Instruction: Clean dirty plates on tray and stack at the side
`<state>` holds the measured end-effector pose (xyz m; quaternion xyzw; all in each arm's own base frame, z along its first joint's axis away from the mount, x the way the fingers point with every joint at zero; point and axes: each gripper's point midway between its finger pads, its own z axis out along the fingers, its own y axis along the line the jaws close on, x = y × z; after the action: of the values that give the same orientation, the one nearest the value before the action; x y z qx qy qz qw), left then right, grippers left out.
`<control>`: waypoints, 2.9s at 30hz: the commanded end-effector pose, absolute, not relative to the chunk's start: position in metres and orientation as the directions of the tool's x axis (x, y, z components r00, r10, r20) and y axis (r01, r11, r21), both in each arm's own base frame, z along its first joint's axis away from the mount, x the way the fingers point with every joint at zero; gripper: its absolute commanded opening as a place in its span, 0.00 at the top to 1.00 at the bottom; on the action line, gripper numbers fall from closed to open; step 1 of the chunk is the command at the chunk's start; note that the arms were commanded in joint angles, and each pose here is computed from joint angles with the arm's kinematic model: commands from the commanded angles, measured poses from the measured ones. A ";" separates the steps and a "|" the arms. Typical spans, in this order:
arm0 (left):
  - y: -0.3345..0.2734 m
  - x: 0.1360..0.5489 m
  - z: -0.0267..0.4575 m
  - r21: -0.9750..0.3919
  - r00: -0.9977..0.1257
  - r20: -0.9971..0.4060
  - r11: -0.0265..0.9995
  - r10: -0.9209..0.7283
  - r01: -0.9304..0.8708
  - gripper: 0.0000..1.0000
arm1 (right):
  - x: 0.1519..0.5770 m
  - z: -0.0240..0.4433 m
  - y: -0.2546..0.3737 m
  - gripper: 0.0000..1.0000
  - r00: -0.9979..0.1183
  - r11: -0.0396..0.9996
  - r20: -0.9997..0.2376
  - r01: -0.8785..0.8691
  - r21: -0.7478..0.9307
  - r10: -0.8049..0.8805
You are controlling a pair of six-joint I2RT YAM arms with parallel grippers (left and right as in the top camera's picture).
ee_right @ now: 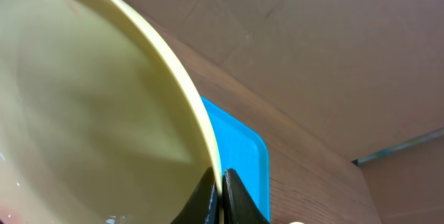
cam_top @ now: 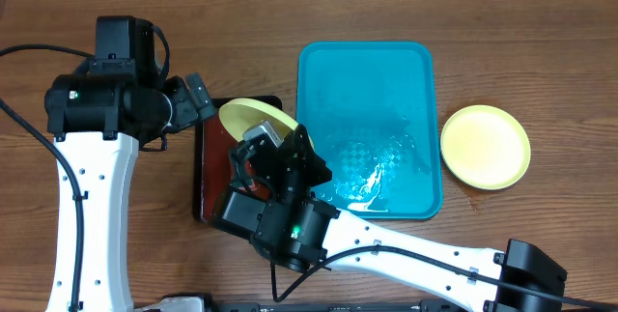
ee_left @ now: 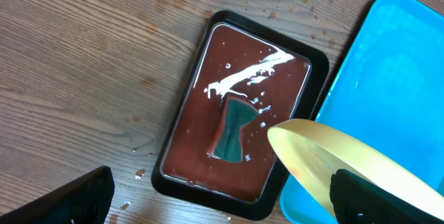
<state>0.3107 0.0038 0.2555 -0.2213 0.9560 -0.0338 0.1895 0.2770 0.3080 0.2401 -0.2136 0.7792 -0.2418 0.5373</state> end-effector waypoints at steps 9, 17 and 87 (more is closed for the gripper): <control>0.004 0.312 0.260 -0.161 -0.825 -0.356 0.898 -0.439 -0.409 0.00 | 0.278 0.254 0.311 0.96 -0.314 0.825 -0.775 -0.054 -0.562 -0.548; 0.004 0.312 0.260 -0.161 -0.825 -0.356 0.898 -0.439 -0.409 0.00 | 0.278 0.254 0.311 0.96 -0.313 0.826 -0.776 -0.053 -0.560 -0.547; 0.004 0.312 0.260 -0.161 -0.825 -0.356 0.898 -0.439 -0.409 0.00 | 0.298 0.217 -0.008 0.53 -0.799 0.826 -0.384 0.233 0.513 0.464</control>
<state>0.3106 0.0038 0.2555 -0.2213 0.9561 -0.0337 0.1893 0.2977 -0.0445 0.1693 0.3002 0.9146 0.1992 0.1834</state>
